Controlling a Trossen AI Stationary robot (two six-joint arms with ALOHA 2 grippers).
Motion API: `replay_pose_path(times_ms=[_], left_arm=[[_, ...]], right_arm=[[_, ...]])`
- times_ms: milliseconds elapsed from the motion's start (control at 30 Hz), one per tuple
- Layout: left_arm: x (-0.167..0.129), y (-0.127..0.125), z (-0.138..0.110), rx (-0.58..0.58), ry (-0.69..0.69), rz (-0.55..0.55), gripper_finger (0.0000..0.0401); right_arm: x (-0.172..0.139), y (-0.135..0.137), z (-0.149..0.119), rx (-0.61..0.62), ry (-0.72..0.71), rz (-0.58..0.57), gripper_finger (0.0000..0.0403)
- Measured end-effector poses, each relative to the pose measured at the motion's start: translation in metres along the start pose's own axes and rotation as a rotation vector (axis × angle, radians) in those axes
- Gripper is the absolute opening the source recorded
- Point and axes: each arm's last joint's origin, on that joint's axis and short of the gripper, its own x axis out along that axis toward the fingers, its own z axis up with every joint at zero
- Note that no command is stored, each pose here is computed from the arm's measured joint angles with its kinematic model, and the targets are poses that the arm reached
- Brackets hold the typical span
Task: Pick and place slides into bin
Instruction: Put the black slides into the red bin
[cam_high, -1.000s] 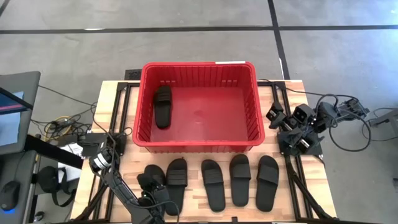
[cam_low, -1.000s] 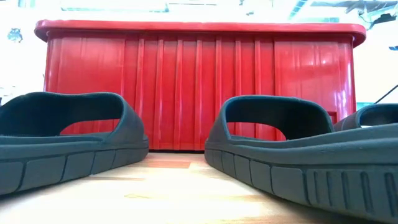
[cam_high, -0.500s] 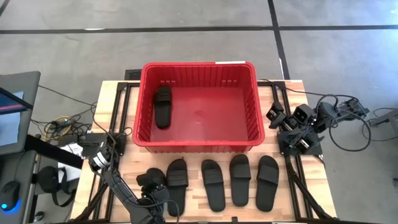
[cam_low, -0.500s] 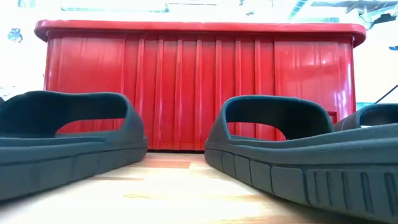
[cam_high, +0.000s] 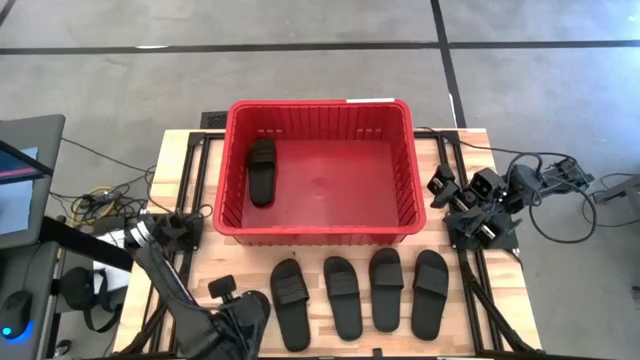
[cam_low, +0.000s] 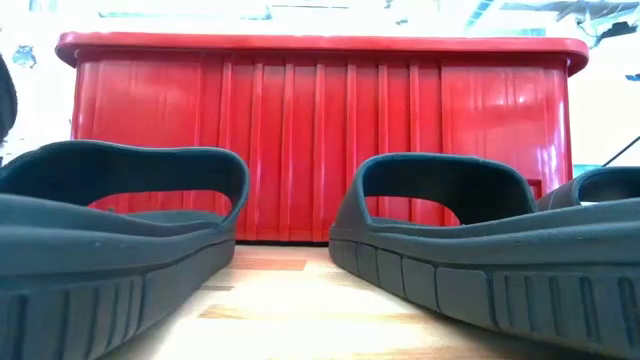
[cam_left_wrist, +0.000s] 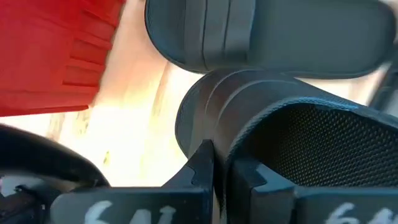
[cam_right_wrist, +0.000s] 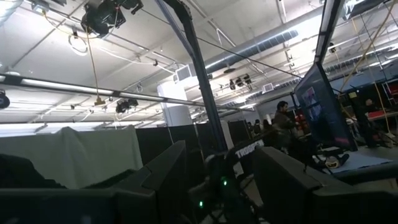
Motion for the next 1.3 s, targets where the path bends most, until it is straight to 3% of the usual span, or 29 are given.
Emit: replay_pose_path(times_ms=[267,467,633,800,1100,1300], left_arm=[[-0.058,0.045,0.024,-0.070,-0.145,-0.169,0.0001],[-0.093,0.079,0.056,-0.073,-0.422,-0.166,0.0000],[-0.107,0.106,0.088,0.008,-0.582,-0.050,0.0000],[-0.102,0.138,0.126,0.115,-0.611,0.136,0.0000],[-0.067,0.219,0.190,0.231,-0.440,0.477,0.0000],[-0.039,0.271,0.220,0.271,-0.302,0.543,0.0000]], right_arm=[[0.000,0.000,0.000,0.000,0.000,0.000,0.0173],[0.000,0.000,0.000,0.000,0.000,0.000,0.0172],[0.000,0.000,0.000,0.000,-0.001,0.000,0.0173],[0.000,0.000,0.000,0.000,-0.001,-0.001,0.0173],[0.000,0.000,0.000,0.001,-0.003,-0.012,0.0173],[0.000,-0.001,0.000,0.001,-0.009,-0.036,0.0173]])
